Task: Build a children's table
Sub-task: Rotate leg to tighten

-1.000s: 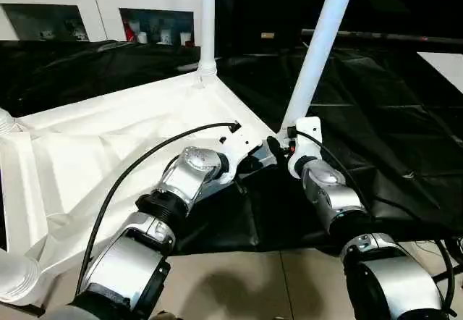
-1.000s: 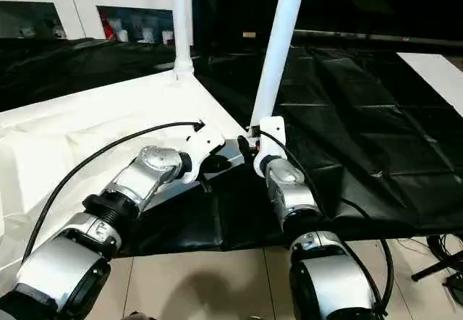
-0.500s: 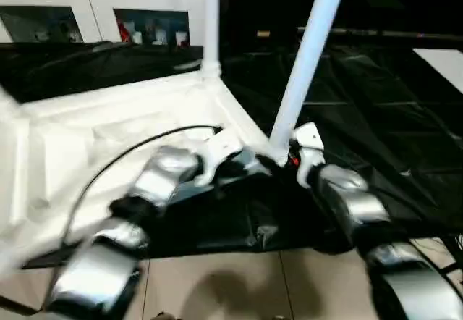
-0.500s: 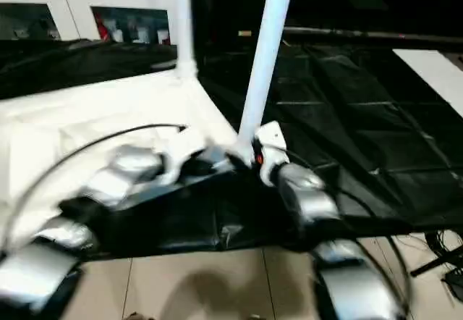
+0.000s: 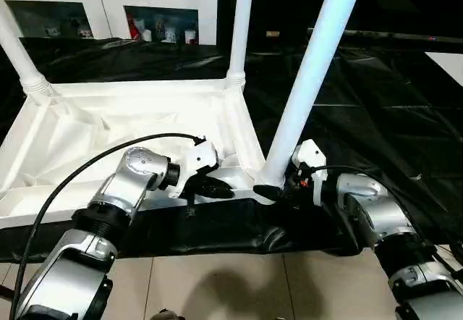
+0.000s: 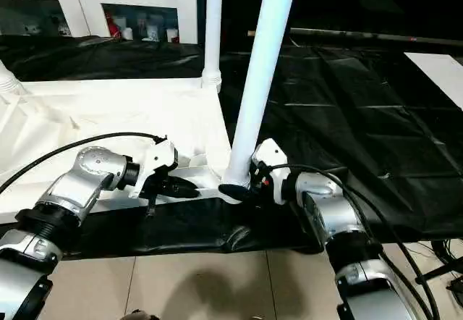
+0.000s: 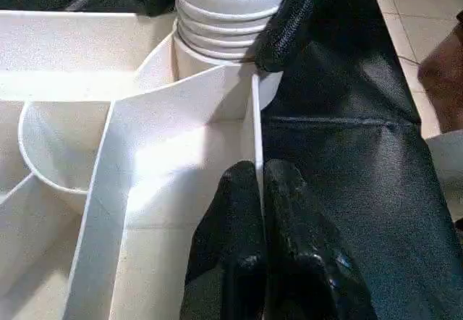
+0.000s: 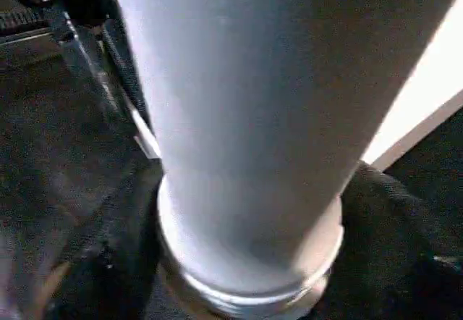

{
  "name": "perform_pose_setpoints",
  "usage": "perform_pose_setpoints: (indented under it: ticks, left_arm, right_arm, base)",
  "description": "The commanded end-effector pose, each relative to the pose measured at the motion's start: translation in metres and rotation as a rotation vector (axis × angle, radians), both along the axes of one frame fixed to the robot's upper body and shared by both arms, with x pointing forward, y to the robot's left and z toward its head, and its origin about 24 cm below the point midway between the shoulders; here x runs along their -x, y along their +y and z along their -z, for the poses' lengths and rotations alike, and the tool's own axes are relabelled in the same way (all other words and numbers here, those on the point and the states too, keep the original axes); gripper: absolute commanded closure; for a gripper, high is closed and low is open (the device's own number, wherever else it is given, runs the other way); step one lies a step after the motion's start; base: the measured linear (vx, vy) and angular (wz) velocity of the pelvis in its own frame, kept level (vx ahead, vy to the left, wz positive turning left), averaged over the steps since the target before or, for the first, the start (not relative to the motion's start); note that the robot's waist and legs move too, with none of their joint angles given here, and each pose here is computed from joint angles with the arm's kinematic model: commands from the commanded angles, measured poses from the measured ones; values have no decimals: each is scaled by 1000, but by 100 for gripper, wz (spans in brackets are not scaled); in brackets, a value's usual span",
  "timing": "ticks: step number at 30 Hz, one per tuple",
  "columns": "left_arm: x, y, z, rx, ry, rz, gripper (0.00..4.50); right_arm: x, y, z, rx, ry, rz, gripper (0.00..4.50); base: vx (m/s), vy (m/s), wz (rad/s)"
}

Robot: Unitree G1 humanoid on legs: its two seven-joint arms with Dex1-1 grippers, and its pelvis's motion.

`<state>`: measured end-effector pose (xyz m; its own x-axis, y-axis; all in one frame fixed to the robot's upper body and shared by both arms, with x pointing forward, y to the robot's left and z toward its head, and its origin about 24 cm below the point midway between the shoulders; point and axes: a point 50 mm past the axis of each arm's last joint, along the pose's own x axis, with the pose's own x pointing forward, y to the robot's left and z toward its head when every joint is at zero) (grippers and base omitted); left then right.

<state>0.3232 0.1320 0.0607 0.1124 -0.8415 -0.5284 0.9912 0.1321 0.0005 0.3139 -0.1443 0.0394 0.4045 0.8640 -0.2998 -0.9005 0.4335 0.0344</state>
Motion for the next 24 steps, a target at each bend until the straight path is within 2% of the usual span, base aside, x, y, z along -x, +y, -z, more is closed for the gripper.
perform_pose_setpoints:
  ticks: [1, 6, 9, 11, 12, 16, 17, 18, 22, 24]
  left_arm:
    - [6, -8, 1, 48, 38, 67, 450]
    - [3, -10, 1, 53, 19, 17, 450]
    - [-14, -18, 5, 28, -66, -187, 450]
    - [-16, -20, 6, 19, -75, -213, 450]
    - [-21, -26, 8, 0, -91, -275, 450]
    - [-28, -52, 12, -3, -104, -390, 450]
    - [-28, -52, 12, -3, -104, -392, 450]
    - [-29, -62, 14, -6, -109, -419, 450]
    - [-29, -73, 15, -20, -127, -422, 450]
    - [-30, -74, 14, -19, -130, -422, 450]
  right_arm:
    - [0, -7, -3, 3, 3, 14, 129]
    - [-4, -8, 0, -22, 23, 107, 160]
    - [-15, -11, 14, 31, 44, 364, 174]
    - [-17, -11, 16, 37, 46, 409, 175]
    - [-22, -9, 22, 41, 53, 538, 175]
    - [-33, 3, 26, 19, 86, 799, 176]
    - [-34, 3, 26, 19, 86, 801, 176]
    - [-37, 10, 27, 18, 97, 845, 176]
    - [-40, 29, 22, 27, 45, 777, 176]
    - [-41, 32, 20, -6, 48, 761, 121]
  base:
    - [0, 0, 0]
    - [0, 0, 0]
    - [0, 0, 0]
    - [0, 0, 0]
    - [0, 0, 0]
    - [0, 0, 0]
    - [0, 0, 0]
    - [0, 0, 0]
    - [0, 0, 0]
    - [0, 0, 0]
